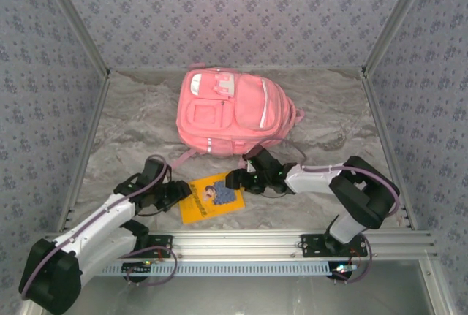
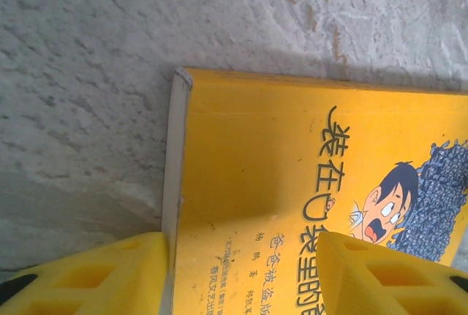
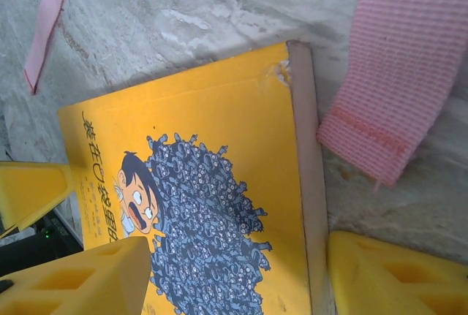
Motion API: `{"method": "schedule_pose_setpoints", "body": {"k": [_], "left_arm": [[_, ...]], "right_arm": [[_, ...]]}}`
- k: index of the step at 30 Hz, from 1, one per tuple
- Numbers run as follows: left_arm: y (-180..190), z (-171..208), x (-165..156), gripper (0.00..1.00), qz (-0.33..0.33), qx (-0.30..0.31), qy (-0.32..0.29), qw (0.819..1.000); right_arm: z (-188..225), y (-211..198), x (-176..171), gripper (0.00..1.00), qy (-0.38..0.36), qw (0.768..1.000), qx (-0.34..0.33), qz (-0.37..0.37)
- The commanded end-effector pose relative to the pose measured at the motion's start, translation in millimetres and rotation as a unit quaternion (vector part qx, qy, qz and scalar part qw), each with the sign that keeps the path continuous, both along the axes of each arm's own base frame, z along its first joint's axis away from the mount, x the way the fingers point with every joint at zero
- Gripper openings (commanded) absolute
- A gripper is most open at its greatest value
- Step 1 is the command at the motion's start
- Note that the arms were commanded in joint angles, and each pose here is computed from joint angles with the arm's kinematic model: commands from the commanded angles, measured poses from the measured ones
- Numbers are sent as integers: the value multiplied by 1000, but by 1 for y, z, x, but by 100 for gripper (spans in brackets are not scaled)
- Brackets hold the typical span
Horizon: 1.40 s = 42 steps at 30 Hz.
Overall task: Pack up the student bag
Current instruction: Move the book to the bottom-center of the table, then pick up the book from the bottom-center of the table.
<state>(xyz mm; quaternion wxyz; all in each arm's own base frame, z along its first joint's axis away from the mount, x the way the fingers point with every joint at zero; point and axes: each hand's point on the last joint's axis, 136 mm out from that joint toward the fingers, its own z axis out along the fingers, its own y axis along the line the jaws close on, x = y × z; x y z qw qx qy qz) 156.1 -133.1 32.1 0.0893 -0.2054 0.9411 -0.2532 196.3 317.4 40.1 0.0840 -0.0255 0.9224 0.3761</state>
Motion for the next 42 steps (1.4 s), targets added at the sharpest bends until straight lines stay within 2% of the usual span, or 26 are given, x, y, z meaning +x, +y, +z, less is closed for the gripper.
{"method": "schedule_pose_setpoints", "body": {"k": [1, 5, 11, 17, 28, 42], "left_arm": [[-11, -1, -6, 55, -12, -25, 6, 1000], [-10, -3, -9, 55, -21, -15, 4, 1000], [-7, -8, -12, 54, -19, -5, -1, 1000], [-9, -5, -10, 54, -31, -2, -7, 1000], [-9, -7, -9, 52, -55, 27, -14, 998], [-13, -9, -9, 50, -87, 61, -21, 994]], "right_arm": [[-12, -22, -16, 65, 22, 998, -51, 8], [-16, -41, -25, 67, 20, 995, -94, 16], [-13, -49, -39, 64, 21, 994, -104, 32], [-8, -30, -49, 53, 21, 993, -90, 71], [11, -21, -47, 29, 11, 994, -78, 76], [24, -5, -45, 27, 42, 998, -3, 56]]}}
